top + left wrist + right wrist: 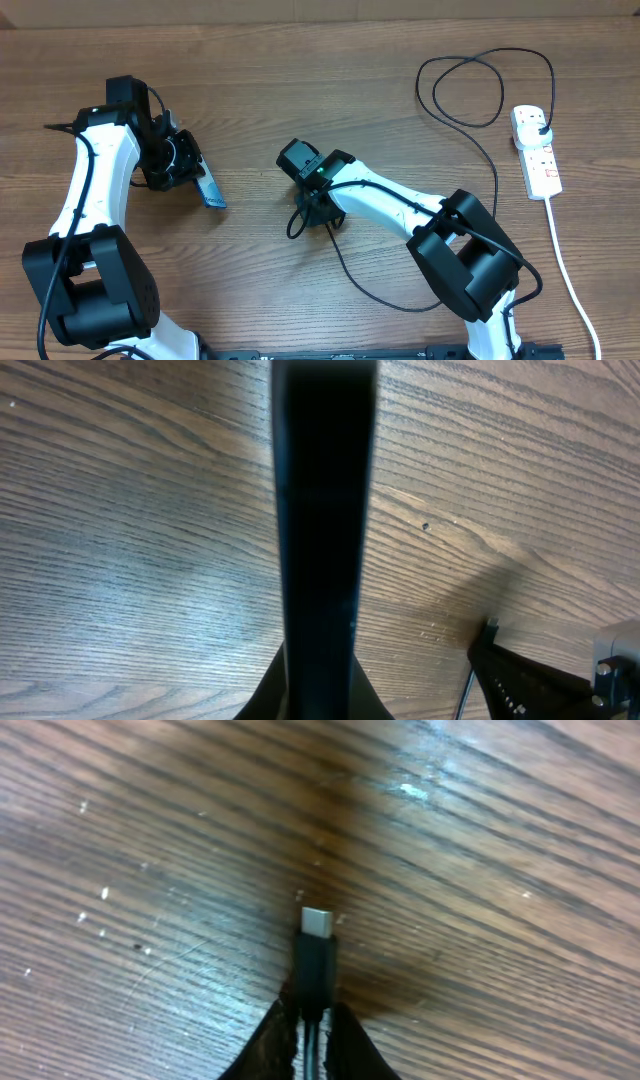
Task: Plug charger to phone and switch on socket
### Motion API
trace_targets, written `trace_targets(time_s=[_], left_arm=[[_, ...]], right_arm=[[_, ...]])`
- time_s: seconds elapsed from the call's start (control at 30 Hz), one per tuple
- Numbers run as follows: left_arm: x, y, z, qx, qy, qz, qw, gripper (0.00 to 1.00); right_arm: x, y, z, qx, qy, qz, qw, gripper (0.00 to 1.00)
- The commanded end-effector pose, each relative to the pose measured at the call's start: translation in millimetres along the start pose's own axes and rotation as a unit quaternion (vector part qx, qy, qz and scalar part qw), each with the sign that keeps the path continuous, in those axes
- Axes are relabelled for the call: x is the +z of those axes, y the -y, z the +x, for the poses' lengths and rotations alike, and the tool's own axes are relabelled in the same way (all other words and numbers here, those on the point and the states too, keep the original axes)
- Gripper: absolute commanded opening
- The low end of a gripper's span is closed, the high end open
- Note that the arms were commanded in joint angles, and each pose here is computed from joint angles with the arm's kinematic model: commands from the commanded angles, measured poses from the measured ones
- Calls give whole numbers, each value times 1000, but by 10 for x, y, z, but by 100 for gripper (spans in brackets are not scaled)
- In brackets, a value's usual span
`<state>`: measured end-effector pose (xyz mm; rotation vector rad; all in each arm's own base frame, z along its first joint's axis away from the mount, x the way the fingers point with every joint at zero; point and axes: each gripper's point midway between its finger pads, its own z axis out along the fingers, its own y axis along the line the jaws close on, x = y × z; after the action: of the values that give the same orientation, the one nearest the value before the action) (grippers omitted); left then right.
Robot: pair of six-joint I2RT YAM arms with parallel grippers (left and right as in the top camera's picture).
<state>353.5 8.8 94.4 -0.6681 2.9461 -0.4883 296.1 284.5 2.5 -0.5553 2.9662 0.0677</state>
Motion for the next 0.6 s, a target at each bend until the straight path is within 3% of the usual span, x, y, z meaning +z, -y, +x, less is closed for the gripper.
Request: trace_targets(time_s=[0.0, 0.17, 0.47, 0.5, 0.53, 0.57], left_arm=[[-31, 102, 13, 14, 0, 25, 1000, 4], [-77, 421, 51, 78, -7, 118, 990, 4], [-122, 575, 51, 101, -5, 163, 981, 4], [-131, 602, 59, 104, -6, 172, 980, 4], [-131, 602, 59, 104, -6, 172, 980, 4], [-131, 601, 60, 104, -6, 171, 980, 4]], right_arm=[[57, 34, -5, 13, -13, -18, 1000, 5], [39, -21, -61, 21, -19, -71, 997, 4], [31, -56, -46, 18, -25, -86, 996, 4], [32, -47, -48, 19, -24, -84, 996, 10], [33, -41, -48, 19, -24, -82, 996, 23], [33, -41, -47, 19, -24, -82, 996, 43]])
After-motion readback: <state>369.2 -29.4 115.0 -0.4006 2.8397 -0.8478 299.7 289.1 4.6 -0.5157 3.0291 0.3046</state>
